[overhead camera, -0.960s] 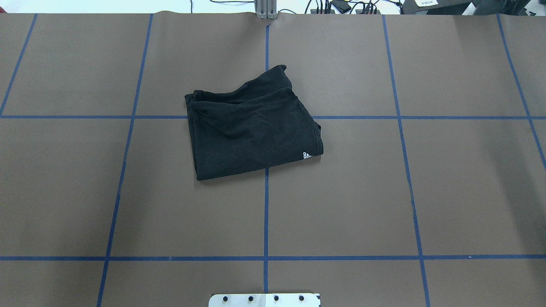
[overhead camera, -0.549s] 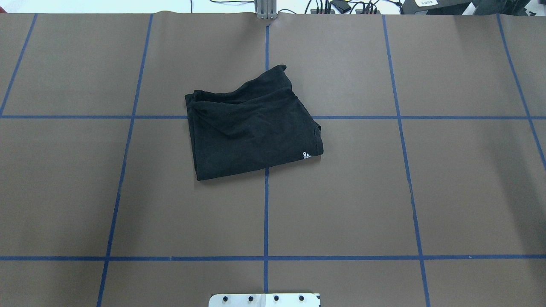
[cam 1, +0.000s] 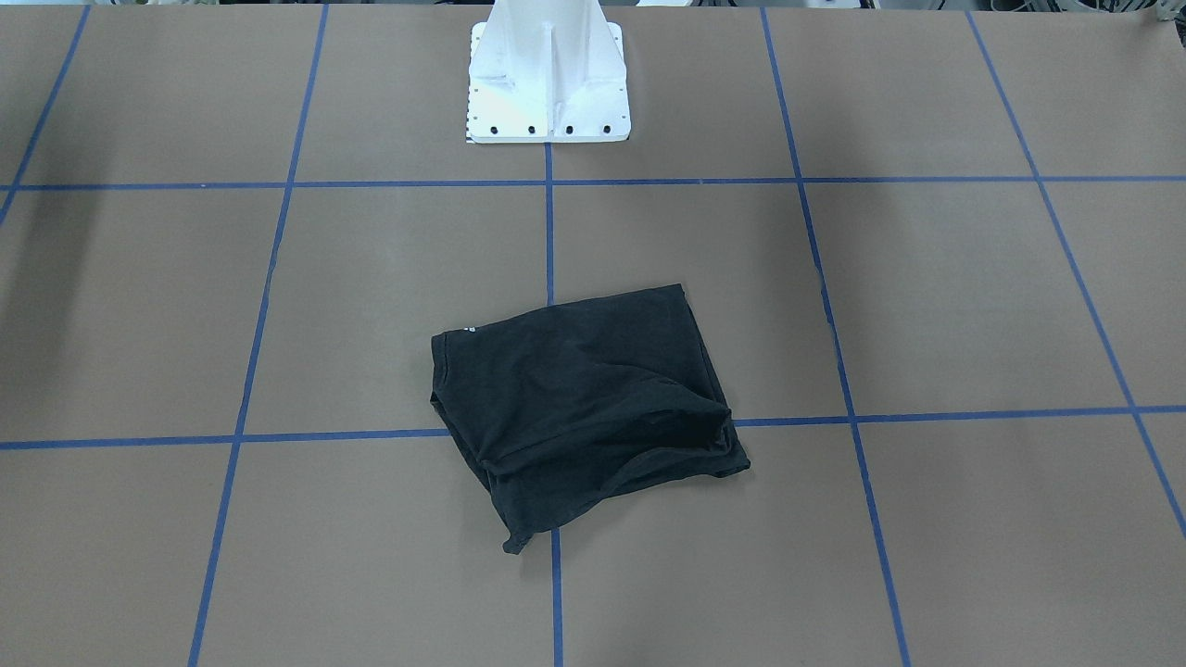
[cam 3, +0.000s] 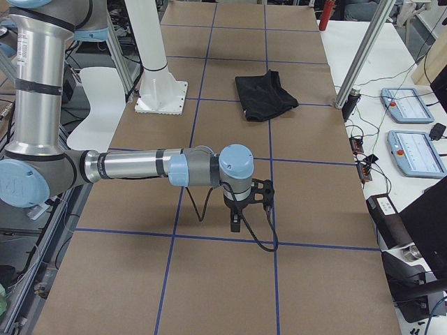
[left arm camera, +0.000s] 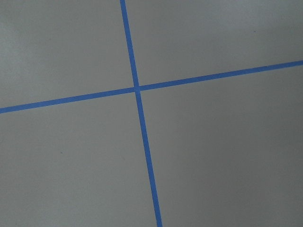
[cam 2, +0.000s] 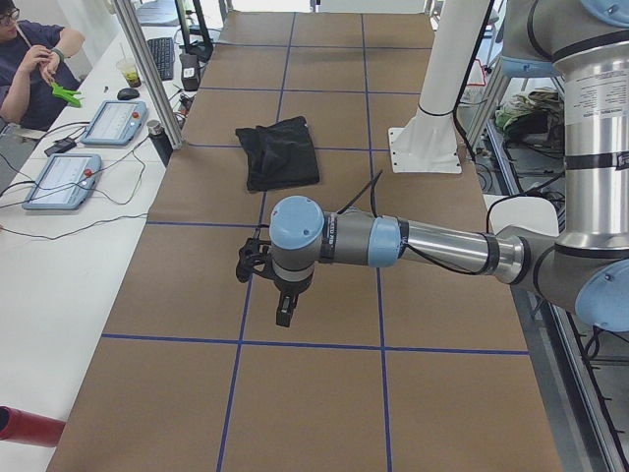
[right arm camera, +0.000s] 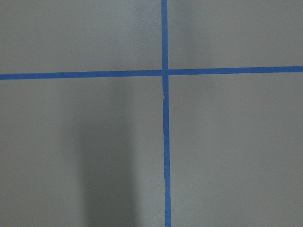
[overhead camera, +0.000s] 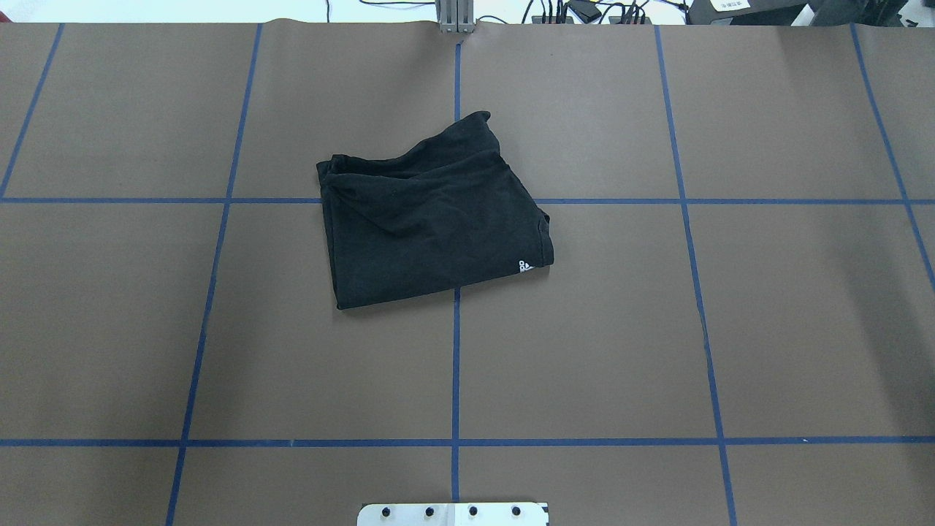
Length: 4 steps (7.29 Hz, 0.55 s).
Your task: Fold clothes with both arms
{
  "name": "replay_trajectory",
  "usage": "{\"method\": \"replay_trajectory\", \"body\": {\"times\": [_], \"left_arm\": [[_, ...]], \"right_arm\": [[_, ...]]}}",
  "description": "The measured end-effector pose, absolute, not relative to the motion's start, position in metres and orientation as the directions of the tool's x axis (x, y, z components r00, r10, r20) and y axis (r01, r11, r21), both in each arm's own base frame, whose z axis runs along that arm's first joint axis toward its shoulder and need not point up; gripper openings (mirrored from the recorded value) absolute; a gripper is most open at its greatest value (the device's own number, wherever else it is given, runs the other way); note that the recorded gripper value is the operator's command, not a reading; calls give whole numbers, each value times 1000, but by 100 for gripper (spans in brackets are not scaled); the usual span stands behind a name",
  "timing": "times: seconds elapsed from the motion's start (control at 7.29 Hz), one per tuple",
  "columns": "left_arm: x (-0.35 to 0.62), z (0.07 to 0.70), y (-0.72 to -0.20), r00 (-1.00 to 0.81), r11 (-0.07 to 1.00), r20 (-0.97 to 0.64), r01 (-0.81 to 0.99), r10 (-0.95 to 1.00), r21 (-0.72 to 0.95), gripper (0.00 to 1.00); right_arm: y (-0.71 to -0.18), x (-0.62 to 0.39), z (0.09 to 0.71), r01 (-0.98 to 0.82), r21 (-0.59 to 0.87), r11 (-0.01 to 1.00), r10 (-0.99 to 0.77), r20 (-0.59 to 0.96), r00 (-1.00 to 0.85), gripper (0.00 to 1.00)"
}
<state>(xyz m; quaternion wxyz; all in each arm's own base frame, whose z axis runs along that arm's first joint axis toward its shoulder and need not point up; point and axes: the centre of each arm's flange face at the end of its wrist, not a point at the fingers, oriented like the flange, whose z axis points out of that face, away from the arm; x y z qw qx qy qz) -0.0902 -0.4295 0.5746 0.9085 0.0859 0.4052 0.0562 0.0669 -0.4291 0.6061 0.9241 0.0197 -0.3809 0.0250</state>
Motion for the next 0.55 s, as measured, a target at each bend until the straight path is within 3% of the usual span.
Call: {"method": "replay_trajectory", "body": {"times": [0.55], "left_arm": [[-90,575,-430,668,979,-725,-33,170,200,100]], "right_arm": [[-429,66,607,-59,15,998,32,705,708,100]]}}
